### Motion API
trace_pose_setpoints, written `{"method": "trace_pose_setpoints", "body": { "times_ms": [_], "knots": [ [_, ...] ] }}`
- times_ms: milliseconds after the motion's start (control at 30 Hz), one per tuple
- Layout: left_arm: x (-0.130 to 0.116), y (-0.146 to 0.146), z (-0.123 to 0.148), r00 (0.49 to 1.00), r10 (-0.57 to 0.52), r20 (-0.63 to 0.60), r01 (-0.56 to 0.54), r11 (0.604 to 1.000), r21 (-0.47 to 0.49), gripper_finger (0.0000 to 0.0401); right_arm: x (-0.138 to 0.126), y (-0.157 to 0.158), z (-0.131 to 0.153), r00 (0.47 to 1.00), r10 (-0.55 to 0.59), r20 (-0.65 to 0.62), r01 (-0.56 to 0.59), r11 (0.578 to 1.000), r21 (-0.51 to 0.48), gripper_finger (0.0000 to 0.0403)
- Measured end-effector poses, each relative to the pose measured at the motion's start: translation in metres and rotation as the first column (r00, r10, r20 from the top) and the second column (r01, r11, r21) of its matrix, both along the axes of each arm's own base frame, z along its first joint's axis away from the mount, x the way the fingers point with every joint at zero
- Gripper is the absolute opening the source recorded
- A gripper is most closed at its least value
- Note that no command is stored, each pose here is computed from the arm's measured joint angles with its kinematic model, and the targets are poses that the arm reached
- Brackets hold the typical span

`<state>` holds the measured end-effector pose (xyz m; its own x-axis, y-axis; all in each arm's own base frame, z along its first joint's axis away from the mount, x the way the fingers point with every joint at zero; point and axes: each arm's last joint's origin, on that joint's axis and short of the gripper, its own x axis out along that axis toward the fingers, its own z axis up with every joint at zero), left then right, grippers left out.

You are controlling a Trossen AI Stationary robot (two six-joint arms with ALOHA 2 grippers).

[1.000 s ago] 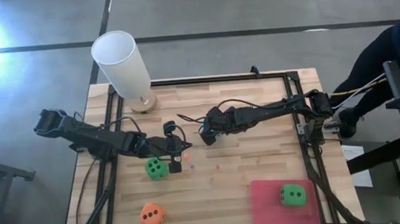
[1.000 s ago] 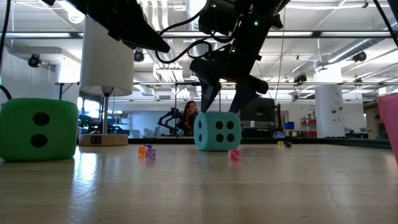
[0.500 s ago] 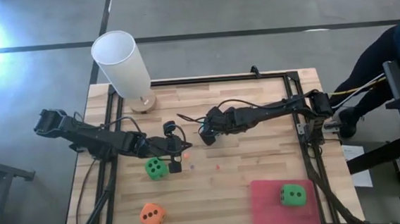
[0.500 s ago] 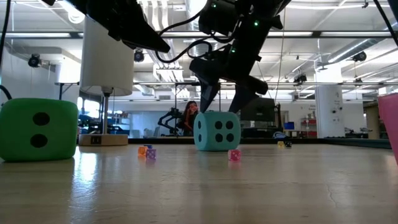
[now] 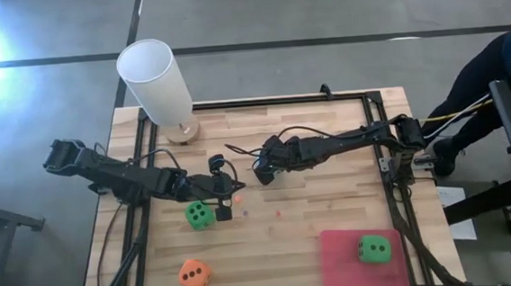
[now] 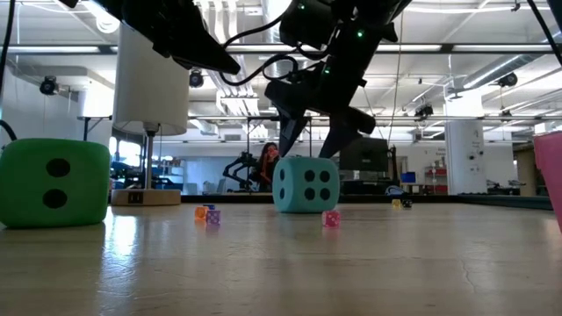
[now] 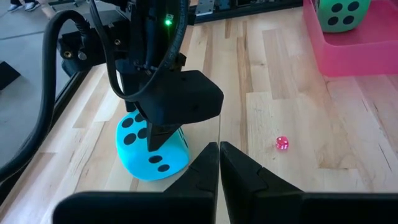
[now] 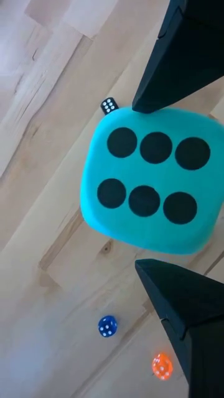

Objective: Pick & Place Dice
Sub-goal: Put the large blue die into the bin

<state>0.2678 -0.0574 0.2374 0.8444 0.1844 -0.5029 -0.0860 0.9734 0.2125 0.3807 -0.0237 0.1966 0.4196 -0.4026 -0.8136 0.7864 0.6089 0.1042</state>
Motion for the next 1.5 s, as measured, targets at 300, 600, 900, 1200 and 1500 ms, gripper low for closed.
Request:
{"method": "trace_pose_setpoints", "body": {
  "times_ms": [300, 600, 900, 1200, 1500],
  "knots": [
    [0.0000, 0.0000, 0.0001, 1.000, 0.000, 0.000, 0.000, 1.000, 0.000, 0.0019, -0.0018, -0.0002, -0.0035, 1.000, -0.001, -0.010, 0.001, 1.000, -0.005, 0.0400],
    [0.0000, -0.0001, 0.0000, 1.000, 0.000, 0.000, 0.000, 1.000, 0.000, 0.0019, -0.0014, 0.0003, -0.0013, 1.000, -0.007, -0.013, 0.006, 1.000, -0.022, 0.0400],
    [0.0000, -0.0001, 0.0000, 1.000, 0.000, 0.000, 0.000, 1.000, 0.000, 0.0019, -0.0016, 0.0003, -0.0001, 1.000, -0.007, -0.011, 0.007, 1.000, -0.022, 0.0400],
    [0.0000, 0.0000, 0.0000, 1.000, 0.000, 0.000, 0.000, 1.000, 0.000, 0.0019, -0.0023, 0.0002, 0.0027, 1.000, -0.008, -0.005, 0.008, 1.000, -0.025, 0.0400],
    [0.0000, -0.0001, 0.0000, 1.000, 0.000, 0.000, 0.000, 1.000, 0.000, 0.0019, -0.0019, 0.0031, 0.0030, 1.000, 0.002, -0.001, -0.002, 1.000, -0.018, 0.0400]
  ]
}}
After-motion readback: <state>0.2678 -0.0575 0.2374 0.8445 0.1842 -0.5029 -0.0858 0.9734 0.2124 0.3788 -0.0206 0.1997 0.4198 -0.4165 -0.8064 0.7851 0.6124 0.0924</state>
